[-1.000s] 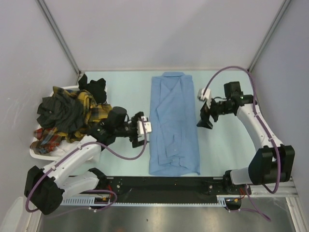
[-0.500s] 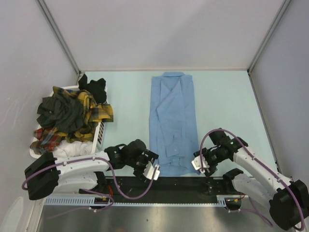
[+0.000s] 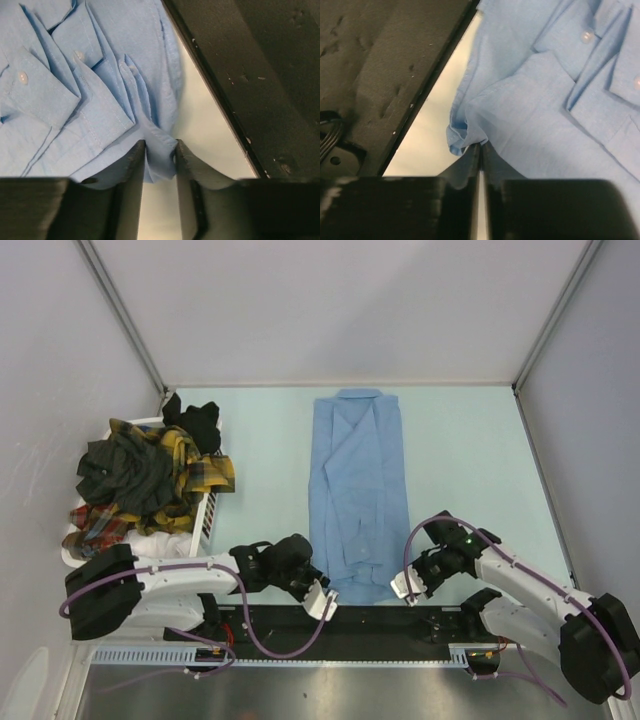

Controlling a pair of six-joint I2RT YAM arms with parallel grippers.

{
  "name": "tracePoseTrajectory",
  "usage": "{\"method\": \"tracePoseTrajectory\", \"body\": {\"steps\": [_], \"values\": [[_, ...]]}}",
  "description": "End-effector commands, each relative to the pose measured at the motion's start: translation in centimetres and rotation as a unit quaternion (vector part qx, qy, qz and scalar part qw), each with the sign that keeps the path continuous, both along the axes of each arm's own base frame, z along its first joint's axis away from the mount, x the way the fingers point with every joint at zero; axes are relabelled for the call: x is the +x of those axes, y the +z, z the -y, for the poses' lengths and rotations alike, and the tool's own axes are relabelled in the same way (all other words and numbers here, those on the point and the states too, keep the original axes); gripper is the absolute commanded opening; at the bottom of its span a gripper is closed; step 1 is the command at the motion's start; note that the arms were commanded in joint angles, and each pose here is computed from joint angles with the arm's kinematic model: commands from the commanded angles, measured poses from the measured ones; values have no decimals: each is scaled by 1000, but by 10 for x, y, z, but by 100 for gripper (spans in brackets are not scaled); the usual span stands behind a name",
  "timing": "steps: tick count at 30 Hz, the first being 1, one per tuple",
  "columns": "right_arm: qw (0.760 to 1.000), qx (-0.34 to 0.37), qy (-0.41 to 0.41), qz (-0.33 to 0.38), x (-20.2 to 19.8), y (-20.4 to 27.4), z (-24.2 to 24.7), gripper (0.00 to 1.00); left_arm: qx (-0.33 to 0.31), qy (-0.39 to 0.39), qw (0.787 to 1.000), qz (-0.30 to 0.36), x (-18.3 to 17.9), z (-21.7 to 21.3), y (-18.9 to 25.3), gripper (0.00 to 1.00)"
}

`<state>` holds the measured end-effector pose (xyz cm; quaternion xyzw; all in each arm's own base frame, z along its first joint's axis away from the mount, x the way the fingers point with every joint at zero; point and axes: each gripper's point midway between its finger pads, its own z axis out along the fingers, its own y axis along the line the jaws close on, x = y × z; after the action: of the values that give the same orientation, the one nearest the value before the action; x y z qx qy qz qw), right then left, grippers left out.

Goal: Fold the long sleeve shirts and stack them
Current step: Fold the shirt

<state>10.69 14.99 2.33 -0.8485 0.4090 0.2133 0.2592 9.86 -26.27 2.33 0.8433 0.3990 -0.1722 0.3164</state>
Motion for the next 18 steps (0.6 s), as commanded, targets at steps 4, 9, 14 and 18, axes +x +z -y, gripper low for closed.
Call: {"method": "tracePoseTrajectory", "body": {"steps": [4,9,14,18], "values": [[998,43,-28,30,12,23,-15,0,-31,-23,999,-15,-12,12,23,6],[996,61,-62,25,15,41,-18,0,-52,-5,998,-23,-11,18,39,0],[992,78,-90,30,24,57,-20,0,-63,16,998,-24,-4,16,46,0],[984,114,-135,26,51,85,-27,0,-102,44,993,-33,22,26,80,0]]}}
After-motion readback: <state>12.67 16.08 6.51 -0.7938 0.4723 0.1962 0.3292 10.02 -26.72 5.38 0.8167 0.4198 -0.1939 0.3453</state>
